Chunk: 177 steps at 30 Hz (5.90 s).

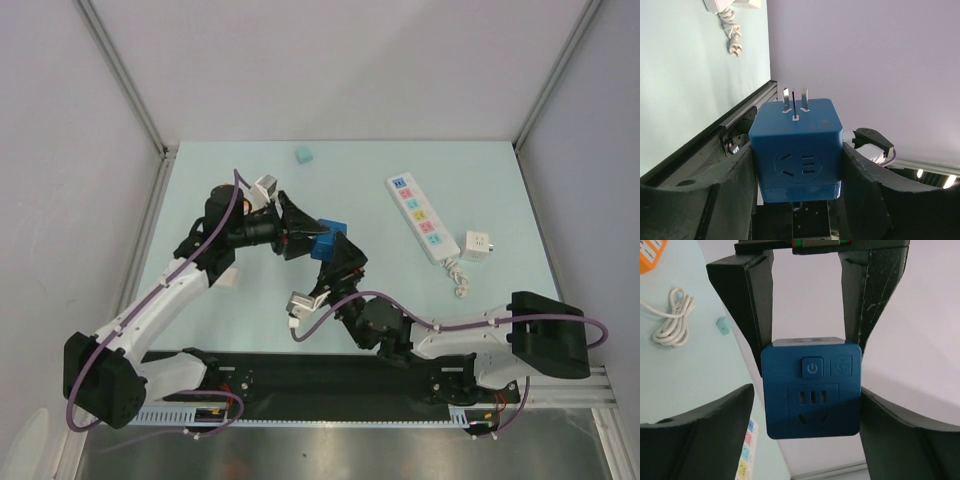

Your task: Insert the plug

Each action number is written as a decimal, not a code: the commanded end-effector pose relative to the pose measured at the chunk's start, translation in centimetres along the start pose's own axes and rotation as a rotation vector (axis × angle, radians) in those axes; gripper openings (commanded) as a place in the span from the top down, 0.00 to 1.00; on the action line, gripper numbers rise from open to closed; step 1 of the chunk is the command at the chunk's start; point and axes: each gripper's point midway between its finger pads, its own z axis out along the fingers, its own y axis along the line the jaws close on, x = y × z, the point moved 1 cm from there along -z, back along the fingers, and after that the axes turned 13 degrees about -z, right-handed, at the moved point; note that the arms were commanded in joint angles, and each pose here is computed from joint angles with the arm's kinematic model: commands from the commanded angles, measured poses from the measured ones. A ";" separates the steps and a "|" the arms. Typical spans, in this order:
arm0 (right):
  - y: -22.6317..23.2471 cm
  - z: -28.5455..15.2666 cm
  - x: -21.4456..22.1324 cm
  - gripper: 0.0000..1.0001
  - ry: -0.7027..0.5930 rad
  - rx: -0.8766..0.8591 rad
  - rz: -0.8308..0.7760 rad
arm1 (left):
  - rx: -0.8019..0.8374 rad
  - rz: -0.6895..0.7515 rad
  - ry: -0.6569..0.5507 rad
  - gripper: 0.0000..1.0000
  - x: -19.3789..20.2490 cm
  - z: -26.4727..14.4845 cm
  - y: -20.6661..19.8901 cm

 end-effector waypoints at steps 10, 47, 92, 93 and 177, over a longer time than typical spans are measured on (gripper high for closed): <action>-2.3 1.3 0.5 0.99 0.150 0.125 0.012 | 0.059 0.038 -0.001 0.64 0.8 -0.8 -1.8; 4.5 -0.7 37.3 1.00 1.301 -0.067 1.138 | -0.482 0.556 -0.176 0.17 -8.9 2.8 5.8; 20.0 13.0 24.3 1.00 0.620 -0.766 1.145 | -0.541 0.666 -0.343 0.16 -10.1 -1.3 6.6; 19.3 13.0 24.7 1.00 0.663 -0.724 1.157 | -0.546 0.677 -0.336 0.16 -10.0 -1.5 6.6; 15.8 -5.7 27.3 1.00 1.590 -0.325 1.492 | -0.569 0.781 -0.328 0.00 -8.6 -3.9 7.0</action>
